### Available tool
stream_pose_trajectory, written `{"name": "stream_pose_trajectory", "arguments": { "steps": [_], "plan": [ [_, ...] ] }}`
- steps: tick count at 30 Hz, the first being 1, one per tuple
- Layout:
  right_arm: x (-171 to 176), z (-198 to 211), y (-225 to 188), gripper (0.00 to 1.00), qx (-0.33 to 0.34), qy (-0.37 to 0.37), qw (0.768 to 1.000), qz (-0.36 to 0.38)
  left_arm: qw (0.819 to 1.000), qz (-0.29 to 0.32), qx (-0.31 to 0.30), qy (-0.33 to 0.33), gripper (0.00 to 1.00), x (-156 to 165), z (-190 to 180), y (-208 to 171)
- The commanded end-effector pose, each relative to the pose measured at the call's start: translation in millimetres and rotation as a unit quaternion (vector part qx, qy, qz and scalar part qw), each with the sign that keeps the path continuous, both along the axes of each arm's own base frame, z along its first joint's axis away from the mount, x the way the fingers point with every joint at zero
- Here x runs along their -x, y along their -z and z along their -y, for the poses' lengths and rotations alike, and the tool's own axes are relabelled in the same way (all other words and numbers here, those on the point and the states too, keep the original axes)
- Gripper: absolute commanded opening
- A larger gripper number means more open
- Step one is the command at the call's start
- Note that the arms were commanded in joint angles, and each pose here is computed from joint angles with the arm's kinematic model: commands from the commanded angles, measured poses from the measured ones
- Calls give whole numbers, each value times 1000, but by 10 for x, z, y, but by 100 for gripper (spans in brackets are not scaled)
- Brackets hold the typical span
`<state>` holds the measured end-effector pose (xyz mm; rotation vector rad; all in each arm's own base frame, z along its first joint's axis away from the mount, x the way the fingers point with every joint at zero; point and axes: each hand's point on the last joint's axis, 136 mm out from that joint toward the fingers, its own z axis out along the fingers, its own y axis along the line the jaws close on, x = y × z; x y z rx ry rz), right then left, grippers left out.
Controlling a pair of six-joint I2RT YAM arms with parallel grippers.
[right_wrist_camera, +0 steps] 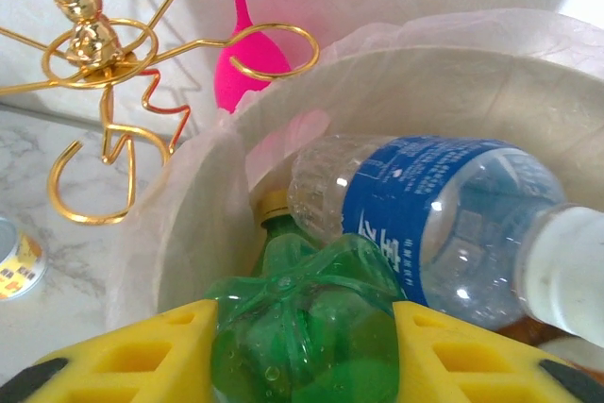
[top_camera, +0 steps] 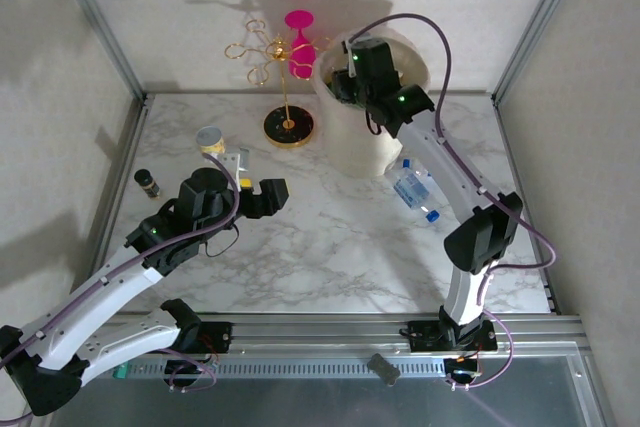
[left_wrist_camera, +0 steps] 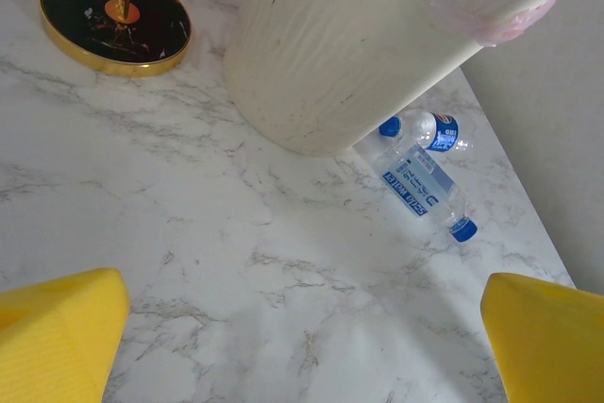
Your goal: Put the plastic bottles in the bin
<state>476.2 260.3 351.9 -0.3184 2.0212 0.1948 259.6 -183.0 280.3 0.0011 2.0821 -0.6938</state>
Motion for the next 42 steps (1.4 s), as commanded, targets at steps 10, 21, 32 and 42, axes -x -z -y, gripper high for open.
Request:
{"name": "stream_pose_trajectory", "arguments": {
  "steps": [10, 21, 32, 42],
  "plan": [
    [149, -7, -416, 70, -44, -30, 998, 13, 1000, 19, 11, 2, 97, 71, -74, -170],
    [937, 608, -978, 90, -154, 9, 986, 68, 992, 23, 91, 84, 96, 245, 265, -310],
    [1572, 1612, 5, 87, -167, 168, 970, 45, 993, -53, 68, 76, 95, 192, 549, 461],
    [1507, 1805, 1579, 88, -156, 206, 959, -114, 990, -116, 63, 56, 96, 68, 536, 1083]
  ]
}}
